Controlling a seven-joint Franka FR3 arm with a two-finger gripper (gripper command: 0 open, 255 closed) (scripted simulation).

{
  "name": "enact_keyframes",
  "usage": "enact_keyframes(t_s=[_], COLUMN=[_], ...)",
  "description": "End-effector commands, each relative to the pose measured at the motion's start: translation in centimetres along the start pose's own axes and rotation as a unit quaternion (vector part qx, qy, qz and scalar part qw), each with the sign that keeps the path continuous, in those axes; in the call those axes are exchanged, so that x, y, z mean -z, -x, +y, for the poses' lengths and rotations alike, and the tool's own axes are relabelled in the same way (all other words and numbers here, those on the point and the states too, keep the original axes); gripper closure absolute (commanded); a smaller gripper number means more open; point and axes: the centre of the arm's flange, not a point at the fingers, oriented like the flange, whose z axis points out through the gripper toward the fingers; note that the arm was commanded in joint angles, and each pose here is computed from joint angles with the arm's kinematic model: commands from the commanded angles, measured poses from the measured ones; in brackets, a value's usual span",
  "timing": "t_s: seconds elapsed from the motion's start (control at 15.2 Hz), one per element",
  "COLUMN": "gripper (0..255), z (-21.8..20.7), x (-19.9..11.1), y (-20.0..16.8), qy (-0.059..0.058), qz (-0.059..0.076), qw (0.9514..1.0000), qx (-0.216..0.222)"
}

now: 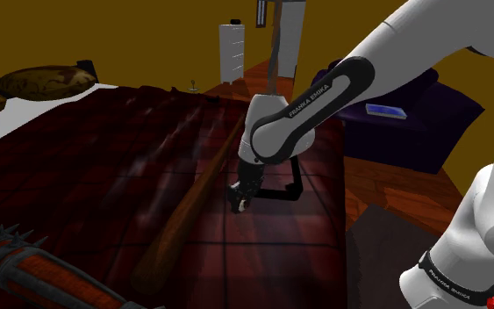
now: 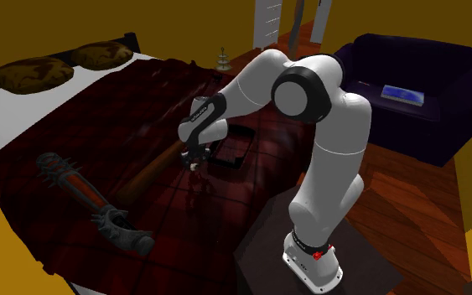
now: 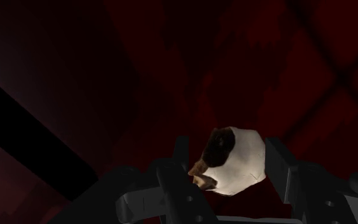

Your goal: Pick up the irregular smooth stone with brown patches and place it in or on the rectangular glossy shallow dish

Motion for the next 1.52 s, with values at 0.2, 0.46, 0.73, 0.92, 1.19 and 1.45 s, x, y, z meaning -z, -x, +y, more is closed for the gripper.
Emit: enact_keyframes(t_s=[0.2, 0.46, 0.73, 0.92, 1.19, 1.45], gripper=[255, 255, 255, 255, 255, 255], z=[-0.6, -1.1, -1.6, -2.0, -2.5, -1.6], x=[2.3, 4.4, 6.4, 7.9, 10.0, 11.7], y=[0.0, -0.1, -0.2, -0.2, -0.3, -0.6], qy=[0.0, 0.0, 0.0, 0.0, 0.0, 0.0], qz=[0.0, 0.0, 0.0, 0.0, 0.0, 0.0], qw=[1.0, 1.0, 1.0, 1.0, 1.0, 1.0], qx=[0.0, 0.0, 0.0, 0.0, 0.0, 0.0])
